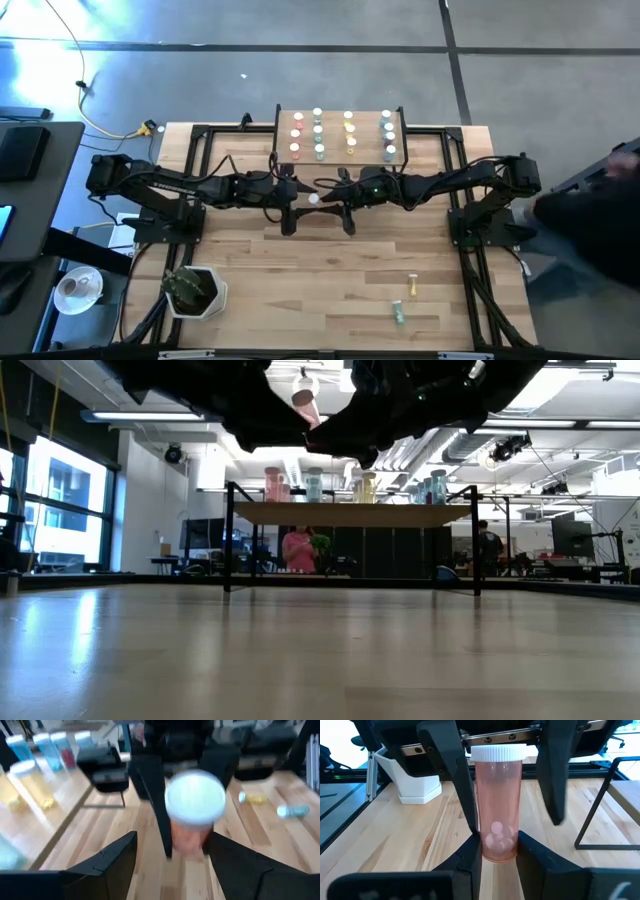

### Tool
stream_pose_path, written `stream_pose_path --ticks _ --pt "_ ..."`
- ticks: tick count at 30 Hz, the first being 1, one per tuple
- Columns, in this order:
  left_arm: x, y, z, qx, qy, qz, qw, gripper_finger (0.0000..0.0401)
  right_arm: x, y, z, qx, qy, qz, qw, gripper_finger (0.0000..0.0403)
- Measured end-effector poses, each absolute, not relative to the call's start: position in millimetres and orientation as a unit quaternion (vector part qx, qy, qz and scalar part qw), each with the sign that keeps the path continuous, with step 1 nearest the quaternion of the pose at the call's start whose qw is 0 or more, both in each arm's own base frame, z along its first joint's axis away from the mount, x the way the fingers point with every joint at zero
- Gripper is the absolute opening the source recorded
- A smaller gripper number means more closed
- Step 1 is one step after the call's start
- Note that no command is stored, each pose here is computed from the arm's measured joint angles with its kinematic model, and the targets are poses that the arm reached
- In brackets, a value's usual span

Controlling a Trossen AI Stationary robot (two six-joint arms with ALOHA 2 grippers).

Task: Pick and place medicine bottles onto shelf by color
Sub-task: Put the red medicine bottle on the shelf

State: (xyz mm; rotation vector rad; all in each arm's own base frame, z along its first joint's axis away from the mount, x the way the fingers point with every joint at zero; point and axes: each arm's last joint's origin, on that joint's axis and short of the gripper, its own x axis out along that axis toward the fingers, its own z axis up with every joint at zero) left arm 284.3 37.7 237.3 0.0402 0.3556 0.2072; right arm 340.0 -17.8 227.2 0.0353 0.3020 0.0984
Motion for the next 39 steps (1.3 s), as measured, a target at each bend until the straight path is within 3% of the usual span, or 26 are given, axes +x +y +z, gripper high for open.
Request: stream_pose_path --ticks 17,24,39 --pt "250.2 34.6 253.0 0.002 0.232 0.112 0.966 0.0231 336.4 -17.9 220.4 0.061 0.196 0.042 0.978 0.0082" --pt "246.6 37.0 257.6 -0.025 0.222 0.069 0.972 0.0231 336.3 -17.8 215.6 0.103 0.215 0.033 0.971 0.0083" --pt "252.8 49.6 247.6 -0.102 0.264 0.060 0.957 0.0226 345.2 -5.6 187.6 0.151 0.260 0.043 0.953 0.0084"
